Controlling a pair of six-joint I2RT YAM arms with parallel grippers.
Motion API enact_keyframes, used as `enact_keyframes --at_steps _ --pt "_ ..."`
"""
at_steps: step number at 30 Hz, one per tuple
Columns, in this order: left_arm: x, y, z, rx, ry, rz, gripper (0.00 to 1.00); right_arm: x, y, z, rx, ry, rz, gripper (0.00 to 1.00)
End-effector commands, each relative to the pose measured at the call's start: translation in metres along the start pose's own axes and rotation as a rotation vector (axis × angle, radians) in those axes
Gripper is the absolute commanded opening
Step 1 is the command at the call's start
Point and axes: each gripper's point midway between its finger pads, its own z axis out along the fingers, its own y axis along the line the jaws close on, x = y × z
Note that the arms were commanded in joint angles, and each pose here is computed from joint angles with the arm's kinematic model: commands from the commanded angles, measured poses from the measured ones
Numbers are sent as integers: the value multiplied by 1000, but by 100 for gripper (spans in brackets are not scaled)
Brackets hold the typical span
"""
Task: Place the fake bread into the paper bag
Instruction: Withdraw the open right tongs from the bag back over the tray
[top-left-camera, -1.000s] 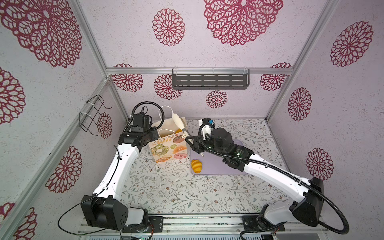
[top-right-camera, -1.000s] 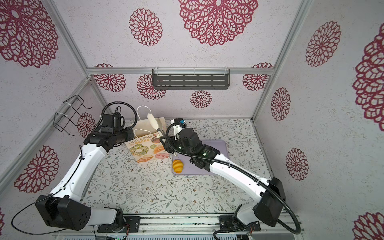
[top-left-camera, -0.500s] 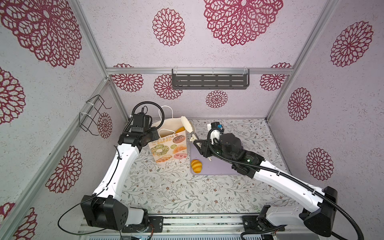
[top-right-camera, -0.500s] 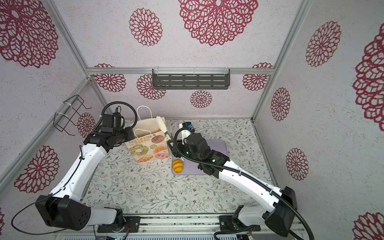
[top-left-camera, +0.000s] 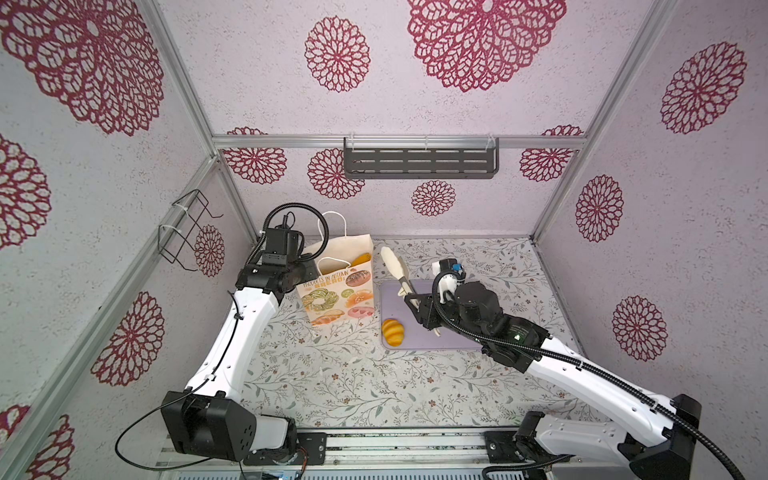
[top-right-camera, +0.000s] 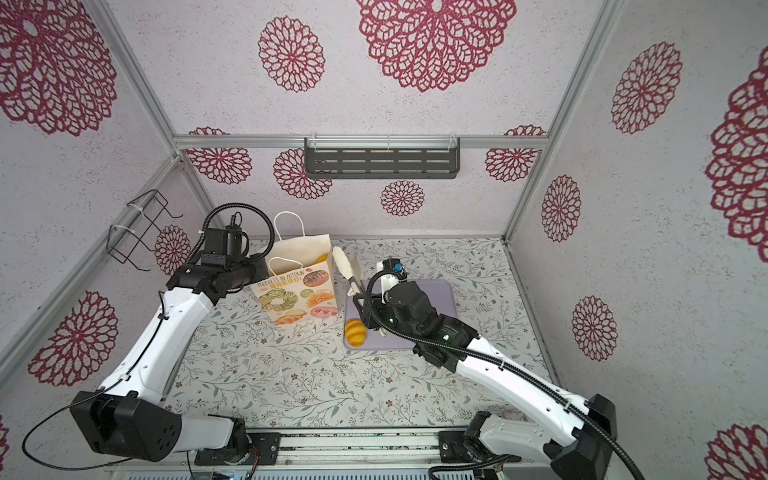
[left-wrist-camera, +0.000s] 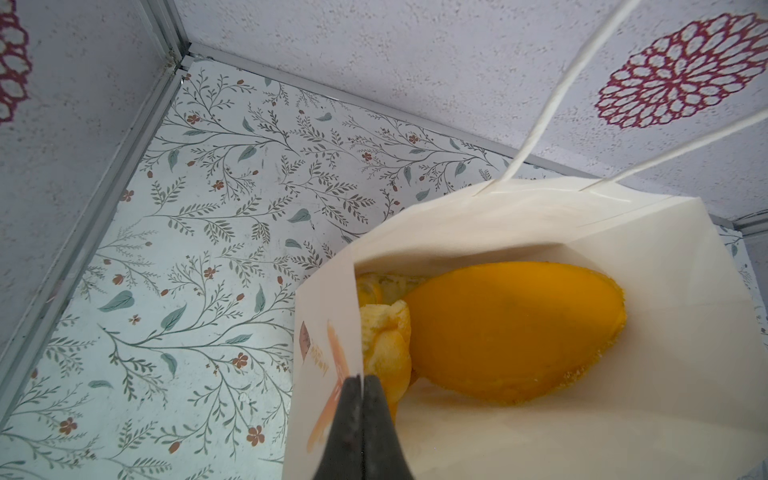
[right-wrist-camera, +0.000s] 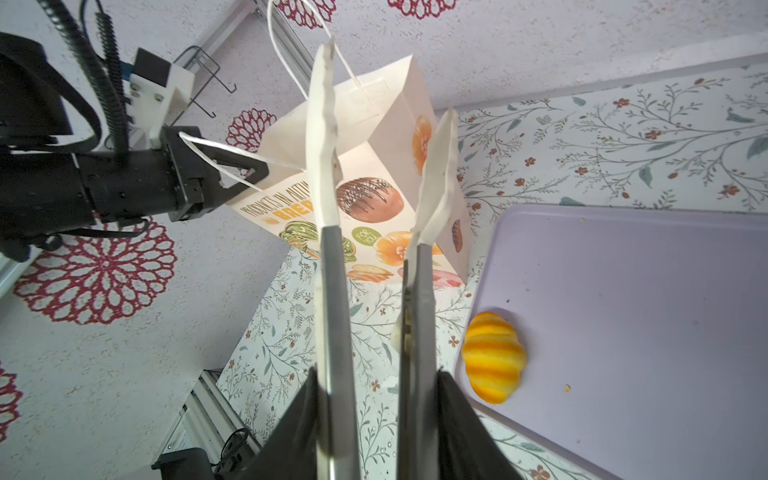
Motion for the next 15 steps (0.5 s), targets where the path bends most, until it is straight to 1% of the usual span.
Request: enact_keyframes --at_steps 1,15 --pt "-10 -6 -14 29 -55 8 0 -13 1 -17 6 -50 31 43" --pt "-10 -9 -16 37 -56 14 0 29 -28 -20 94 83 70 43"
